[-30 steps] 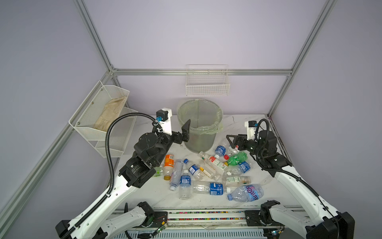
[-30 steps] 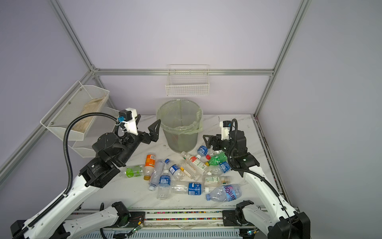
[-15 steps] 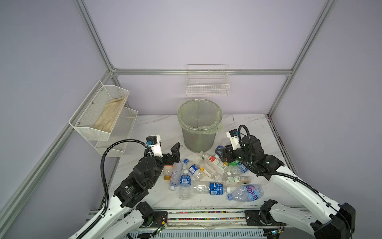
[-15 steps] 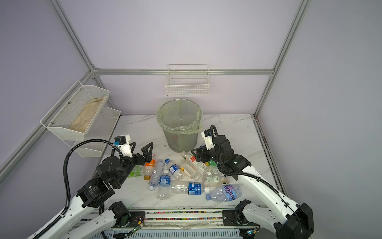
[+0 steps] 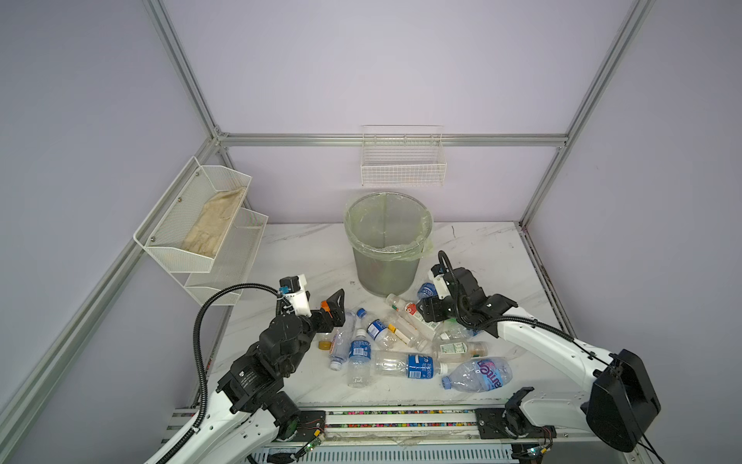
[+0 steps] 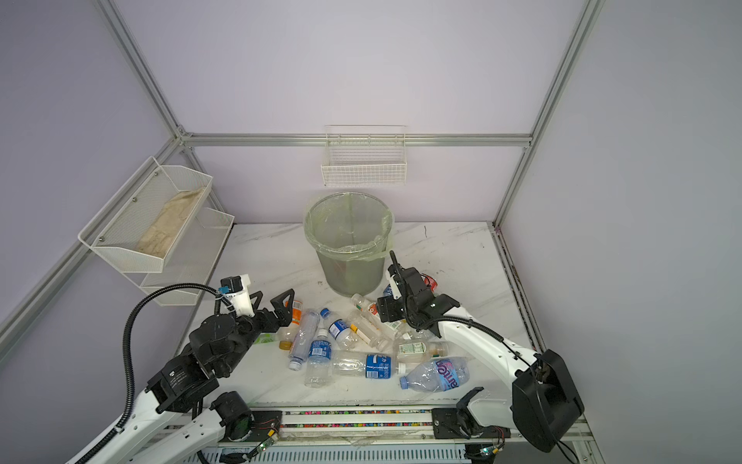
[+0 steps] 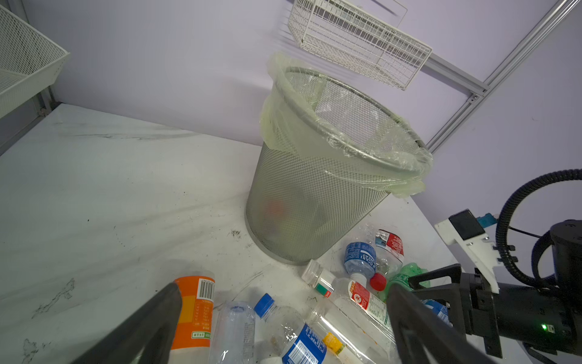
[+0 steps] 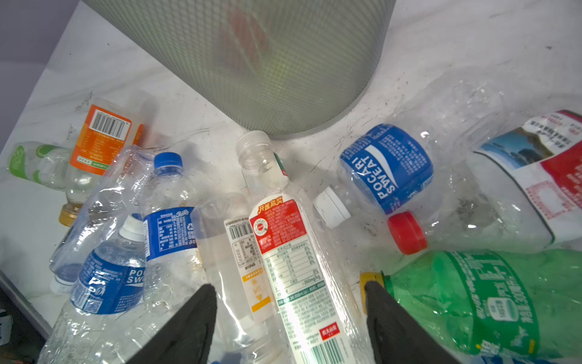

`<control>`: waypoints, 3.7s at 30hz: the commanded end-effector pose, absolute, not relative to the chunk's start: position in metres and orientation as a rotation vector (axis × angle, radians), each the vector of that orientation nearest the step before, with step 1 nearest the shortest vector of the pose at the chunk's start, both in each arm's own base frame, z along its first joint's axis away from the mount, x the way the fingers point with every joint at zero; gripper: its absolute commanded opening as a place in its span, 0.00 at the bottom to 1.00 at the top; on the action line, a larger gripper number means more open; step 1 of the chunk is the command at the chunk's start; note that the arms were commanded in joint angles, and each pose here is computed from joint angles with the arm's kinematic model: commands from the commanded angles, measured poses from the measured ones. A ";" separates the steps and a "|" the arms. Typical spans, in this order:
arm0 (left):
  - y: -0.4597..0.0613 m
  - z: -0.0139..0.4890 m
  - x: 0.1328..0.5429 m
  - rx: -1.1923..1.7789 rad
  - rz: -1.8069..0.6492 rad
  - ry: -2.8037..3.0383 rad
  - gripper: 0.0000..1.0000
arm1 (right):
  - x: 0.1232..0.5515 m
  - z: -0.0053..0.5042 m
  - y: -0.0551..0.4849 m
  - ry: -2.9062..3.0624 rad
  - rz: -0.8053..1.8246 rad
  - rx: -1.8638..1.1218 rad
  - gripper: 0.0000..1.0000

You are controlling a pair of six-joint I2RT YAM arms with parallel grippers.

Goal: Throw the plastic bottles in the bin
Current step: Pick up the plastic bottle from the center of the table, then throw the plastic bottle into the trash bin.

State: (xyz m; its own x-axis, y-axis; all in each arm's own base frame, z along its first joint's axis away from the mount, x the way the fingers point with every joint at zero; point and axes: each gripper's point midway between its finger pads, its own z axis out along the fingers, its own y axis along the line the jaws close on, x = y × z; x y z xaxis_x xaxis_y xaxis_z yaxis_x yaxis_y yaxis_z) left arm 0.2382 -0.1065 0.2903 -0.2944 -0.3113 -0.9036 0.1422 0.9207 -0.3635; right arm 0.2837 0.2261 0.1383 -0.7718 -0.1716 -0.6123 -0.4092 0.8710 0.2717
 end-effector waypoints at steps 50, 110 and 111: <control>-0.102 0.262 0.232 -0.134 -0.428 1.868 0.99 | 0.278 0.056 0.230 2.632 0.311 -0.348 0.51; -0.117 0.271 0.230 -0.061 -0.484 1.878 0.99 | 0.323 0.480 0.250 1.678 0.606 -0.267 0.46; -0.118 0.271 0.230 -0.060 -0.484 1.879 0.99 | 0.327 0.478 0.255 1.682 0.610 -0.277 0.46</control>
State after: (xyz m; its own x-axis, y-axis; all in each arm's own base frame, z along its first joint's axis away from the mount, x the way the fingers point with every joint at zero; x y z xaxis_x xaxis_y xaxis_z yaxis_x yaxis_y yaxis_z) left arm 0.2305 -0.1140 0.2700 -0.3613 -0.2822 -0.8887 0.1721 0.9165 -0.3610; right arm 0.3230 0.2408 0.4715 -0.2268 0.1709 -0.9588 -0.4577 0.8503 0.2598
